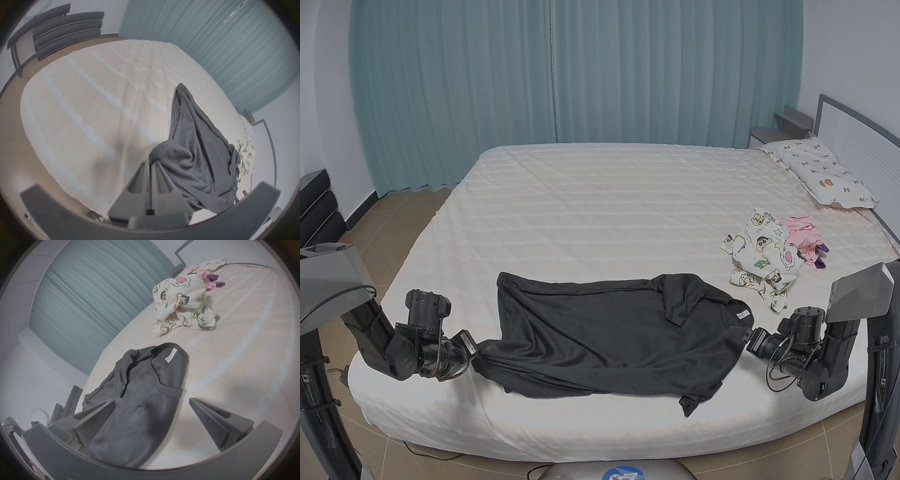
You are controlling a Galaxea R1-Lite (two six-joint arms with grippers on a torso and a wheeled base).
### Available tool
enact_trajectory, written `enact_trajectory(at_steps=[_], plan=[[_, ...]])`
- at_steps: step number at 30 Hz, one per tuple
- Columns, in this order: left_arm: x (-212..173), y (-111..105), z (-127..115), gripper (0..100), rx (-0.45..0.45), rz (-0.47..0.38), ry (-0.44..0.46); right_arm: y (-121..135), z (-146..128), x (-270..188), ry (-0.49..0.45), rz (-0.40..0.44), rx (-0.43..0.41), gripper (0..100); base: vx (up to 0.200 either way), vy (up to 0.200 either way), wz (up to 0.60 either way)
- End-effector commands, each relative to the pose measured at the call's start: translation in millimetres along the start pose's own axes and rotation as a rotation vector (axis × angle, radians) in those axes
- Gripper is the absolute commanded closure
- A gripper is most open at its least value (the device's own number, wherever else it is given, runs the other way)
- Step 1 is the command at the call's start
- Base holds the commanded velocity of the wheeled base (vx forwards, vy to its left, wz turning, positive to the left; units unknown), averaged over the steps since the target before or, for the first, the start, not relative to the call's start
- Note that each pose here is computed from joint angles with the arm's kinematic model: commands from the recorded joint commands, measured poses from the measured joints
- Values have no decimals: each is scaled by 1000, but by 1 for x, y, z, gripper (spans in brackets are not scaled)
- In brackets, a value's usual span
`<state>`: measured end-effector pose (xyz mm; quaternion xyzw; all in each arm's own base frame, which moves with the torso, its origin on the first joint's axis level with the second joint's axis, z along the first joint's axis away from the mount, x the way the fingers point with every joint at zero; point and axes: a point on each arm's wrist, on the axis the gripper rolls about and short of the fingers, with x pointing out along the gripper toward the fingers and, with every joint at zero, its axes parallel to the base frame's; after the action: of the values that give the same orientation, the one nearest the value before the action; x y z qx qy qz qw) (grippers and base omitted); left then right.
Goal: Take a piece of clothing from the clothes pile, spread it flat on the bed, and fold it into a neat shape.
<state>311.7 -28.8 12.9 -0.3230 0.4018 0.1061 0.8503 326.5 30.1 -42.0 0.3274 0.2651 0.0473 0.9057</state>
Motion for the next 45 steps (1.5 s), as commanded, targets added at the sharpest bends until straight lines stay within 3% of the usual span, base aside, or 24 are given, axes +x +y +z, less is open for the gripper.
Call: enact_trajectory(at_steps=[1,7,20,28,33,40,45], plan=[[4,4,9,100,-22,7,-19,3,-2,16,24,10,-5,0,0,0,0],[9,5,12,100,-33,10,-23,12,-4,32,60,18,-6,0,0,0,0],[13,4,17,100,-48,-1,-38,22,23,57,-6,60,48,0,0,0,0],[26,5,34,100,-148,-25,-103,42,48,80,-42,94,40,0,0,0,0],[33,11,42,100,-191,-25,-128,45,46,97,-14,81,34,0,0,0,0],[36,13,45,100,-207,-23,-130,45,46,103,-21,89,30,0,0,0,0],[37,15,49,100,-229,-24,-142,45,59,113,-86,121,34,0,0,0,0]])
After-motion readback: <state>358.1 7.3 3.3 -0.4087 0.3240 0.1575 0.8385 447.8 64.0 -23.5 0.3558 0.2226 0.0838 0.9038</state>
